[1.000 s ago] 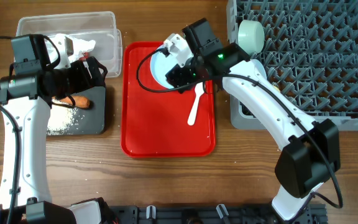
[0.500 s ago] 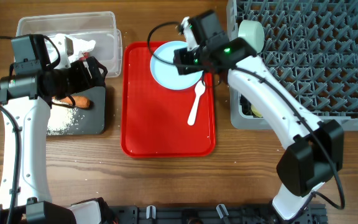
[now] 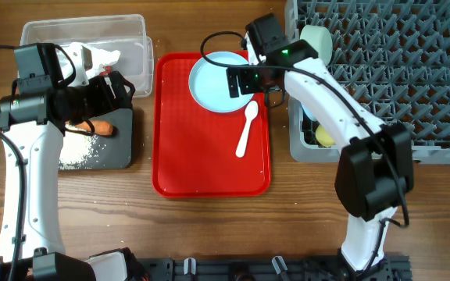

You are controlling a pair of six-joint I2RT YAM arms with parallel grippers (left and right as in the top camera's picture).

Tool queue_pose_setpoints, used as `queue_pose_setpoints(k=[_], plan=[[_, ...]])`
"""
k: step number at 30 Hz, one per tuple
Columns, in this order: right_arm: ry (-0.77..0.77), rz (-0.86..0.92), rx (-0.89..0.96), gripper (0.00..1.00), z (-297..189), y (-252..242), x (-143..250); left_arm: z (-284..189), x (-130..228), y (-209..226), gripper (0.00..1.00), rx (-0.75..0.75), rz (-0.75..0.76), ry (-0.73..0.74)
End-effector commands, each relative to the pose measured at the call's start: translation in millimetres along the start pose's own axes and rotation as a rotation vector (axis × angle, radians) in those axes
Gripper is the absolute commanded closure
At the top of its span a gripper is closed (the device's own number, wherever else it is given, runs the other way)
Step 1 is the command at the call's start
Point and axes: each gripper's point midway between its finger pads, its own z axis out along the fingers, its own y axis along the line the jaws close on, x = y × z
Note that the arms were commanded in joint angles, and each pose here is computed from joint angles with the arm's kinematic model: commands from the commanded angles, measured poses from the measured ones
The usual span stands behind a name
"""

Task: Sort waste into correct bins and load items into the dishwasher rack
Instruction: 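Reach the right gripper to the light-blue plate and grasp its edge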

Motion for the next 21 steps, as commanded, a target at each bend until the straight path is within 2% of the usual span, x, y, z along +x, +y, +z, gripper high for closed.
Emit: queue_pose_setpoints(k=[1, 4, 6, 9, 14, 21], plan=[[-0.049, -0.026, 0.036, 0.10, 3.8, -5.0, -7.9, -5.4, -6.9, -0.2, 0.00, -0.007, 0.002, -0.025], [-0.086, -0.027, 0.040, 0.31, 9.5, -6.1, -12.9, -5.4, -6.9, -0.2, 0.00, -0.007, 0.002, -0.025], [-0.106, -0.028, 0.035, 0.40, 15.4, -6.7, -13.8, -5.4, -6.9, -0.2, 0.00, -0.007, 0.002, -0.025], [-0.101, -0.027, 0.036, 0.43, 26.8, -9.2, -7.8, -5.4, -6.9, -0.2, 0.00, -0.007, 0.002, -0.025], [-0.021, -0.011, 0.054, 0.42, 56.2, -17.7, 15.0, -5.4, -6.9, -0.2, 0.00, -0.007, 0.002, -0.025], [0.022, 0.014, 0.086, 0.42, 76.7, -27.5, 27.2, -5.4, -6.9, -0.2, 0.00, -0.007, 0.002, -0.025]])
